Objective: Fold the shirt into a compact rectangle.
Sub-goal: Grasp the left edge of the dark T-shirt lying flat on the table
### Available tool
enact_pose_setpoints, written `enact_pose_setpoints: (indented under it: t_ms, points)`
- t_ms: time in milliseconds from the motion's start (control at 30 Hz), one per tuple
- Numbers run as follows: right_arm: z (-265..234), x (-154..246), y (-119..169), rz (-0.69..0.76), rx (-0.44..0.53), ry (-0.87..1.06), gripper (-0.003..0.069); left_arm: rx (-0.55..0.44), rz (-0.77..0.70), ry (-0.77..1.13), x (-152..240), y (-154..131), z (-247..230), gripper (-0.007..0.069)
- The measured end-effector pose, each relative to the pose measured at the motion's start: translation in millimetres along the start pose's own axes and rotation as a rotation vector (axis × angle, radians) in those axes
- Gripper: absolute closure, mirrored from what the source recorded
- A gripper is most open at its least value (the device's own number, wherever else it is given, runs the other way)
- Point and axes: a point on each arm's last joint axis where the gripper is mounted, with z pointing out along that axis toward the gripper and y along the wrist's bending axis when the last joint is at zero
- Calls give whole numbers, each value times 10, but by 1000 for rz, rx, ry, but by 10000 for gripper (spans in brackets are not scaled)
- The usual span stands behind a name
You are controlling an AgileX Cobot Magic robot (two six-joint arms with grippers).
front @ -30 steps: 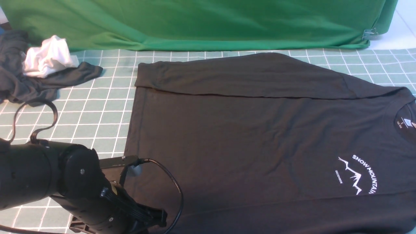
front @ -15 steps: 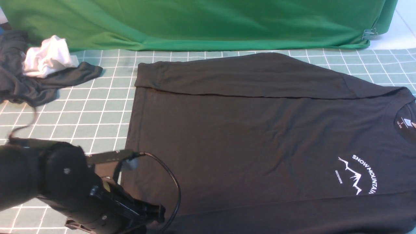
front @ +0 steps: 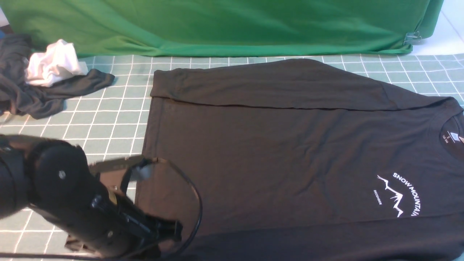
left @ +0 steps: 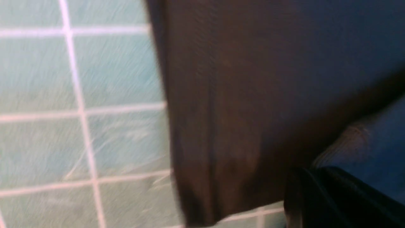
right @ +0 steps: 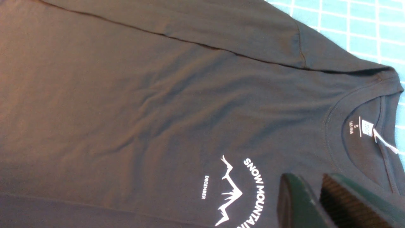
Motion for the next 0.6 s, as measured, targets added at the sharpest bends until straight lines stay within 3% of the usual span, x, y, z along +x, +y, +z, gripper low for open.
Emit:
enact_pose_setpoints:
  t_ms: [600]
  points:
    - [0, 0, 0, 1, 0, 0, 513, -35, -25, -2, 27, 113, 291, 593]
